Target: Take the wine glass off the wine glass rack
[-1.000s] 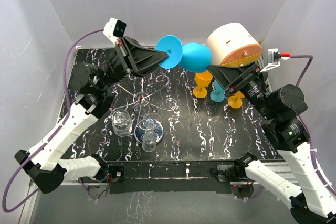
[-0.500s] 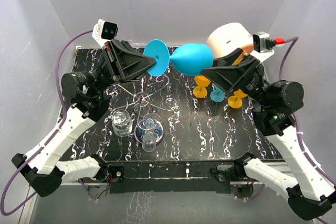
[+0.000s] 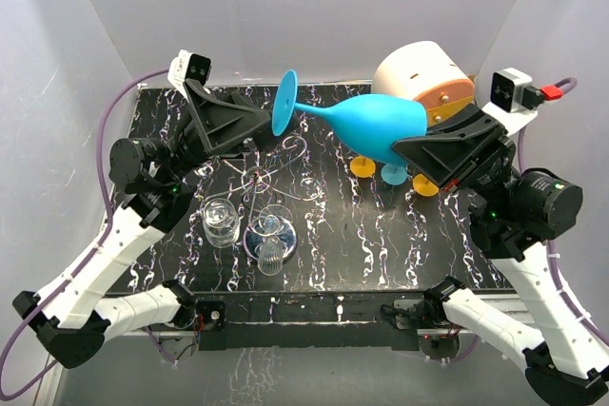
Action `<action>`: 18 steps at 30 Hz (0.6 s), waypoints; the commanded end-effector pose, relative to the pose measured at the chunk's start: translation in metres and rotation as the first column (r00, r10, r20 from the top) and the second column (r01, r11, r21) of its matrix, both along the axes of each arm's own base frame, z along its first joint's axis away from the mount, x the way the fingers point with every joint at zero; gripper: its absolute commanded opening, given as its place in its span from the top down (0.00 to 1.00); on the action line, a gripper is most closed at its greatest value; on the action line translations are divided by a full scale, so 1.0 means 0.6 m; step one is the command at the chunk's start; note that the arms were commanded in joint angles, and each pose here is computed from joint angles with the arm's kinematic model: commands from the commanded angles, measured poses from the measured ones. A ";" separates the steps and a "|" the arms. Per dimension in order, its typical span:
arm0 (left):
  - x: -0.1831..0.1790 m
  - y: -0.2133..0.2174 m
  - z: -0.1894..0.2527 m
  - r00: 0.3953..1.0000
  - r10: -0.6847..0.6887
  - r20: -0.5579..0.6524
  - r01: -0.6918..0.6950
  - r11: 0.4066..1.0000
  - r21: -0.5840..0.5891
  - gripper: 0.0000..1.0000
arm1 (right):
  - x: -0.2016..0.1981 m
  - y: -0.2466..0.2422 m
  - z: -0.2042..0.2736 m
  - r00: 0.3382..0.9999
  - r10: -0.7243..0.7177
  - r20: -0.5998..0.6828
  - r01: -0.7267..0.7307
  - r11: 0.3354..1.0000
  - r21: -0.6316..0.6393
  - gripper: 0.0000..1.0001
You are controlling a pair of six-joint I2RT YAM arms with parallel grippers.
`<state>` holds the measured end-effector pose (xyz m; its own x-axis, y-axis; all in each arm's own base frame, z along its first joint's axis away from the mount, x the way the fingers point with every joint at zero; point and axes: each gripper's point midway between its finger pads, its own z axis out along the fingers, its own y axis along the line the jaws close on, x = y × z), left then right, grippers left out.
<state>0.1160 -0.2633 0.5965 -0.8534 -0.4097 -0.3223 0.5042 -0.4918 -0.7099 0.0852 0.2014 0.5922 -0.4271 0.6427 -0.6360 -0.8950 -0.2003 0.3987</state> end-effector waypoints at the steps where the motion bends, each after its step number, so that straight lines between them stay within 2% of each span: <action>1: 0.001 0.028 -0.003 0.984 0.173 0.035 -0.175 0.983 0.051 0.16 | 0.008 -0.028 0.018 0.989 -0.146 0.018 0.144 0.987 0.065 1.00; 2: 0.003 0.033 -0.007 0.977 0.209 0.033 -0.211 0.975 0.071 0.10 | 0.017 -0.033 0.016 0.980 -0.197 0.005 0.196 0.979 0.057 1.00; 4: 0.008 0.044 -0.017 0.961 0.276 0.031 -0.278 0.954 0.116 0.02 | 0.040 -0.052 0.009 0.944 -0.328 -0.036 0.329 0.944 0.035 1.00; 6: 0.014 0.057 -0.025 0.938 0.347 0.030 -0.347 0.923 0.165 0.01 | 0.091 -0.087 -0.015 0.840 -0.518 -0.160 0.519 0.854 -0.042 1.00; 8: 0.020 0.071 -0.038 0.911 0.412 0.030 -0.408 0.886 0.221 0.01 | 0.144 -0.135 -0.058 0.663 -0.694 -0.281 0.678 0.716 -0.168 1.00; 9: 0.018 0.081 -0.037 0.898 0.439 0.034 -0.434 0.871 0.230 0.01 | 0.171 -0.173 -0.083 0.523 -0.784 -0.334 0.757 0.607 -0.240 1.00; 11: 0.017 0.099 -0.037 0.872 0.487 0.041 -0.481 0.842 0.244 0.01 | 0.200 -0.205 -0.145 0.351 -0.882 -0.316 0.783 0.461 -0.417 1.00; 12: 0.016 0.107 -0.037 0.861 0.507 0.044 -0.501 0.829 0.248 0.01 | 0.206 -0.208 -0.158 0.325 -0.907 -0.269 0.780 0.418 -0.465 1.00; 14: 0.014 0.121 -0.034 0.840 0.540 0.058 -0.535 0.805 0.256 0.01 | 0.216 -0.195 -0.177 0.343 -0.926 -0.155 0.757 0.370 -0.539 1.00; 18: 0.016 0.132 -0.037 0.816 0.573 0.076 -0.569 0.773 0.281 0.01 | 0.220 -0.138 -0.183 0.505 -0.862 0.040 0.701 0.383 -0.602 1.00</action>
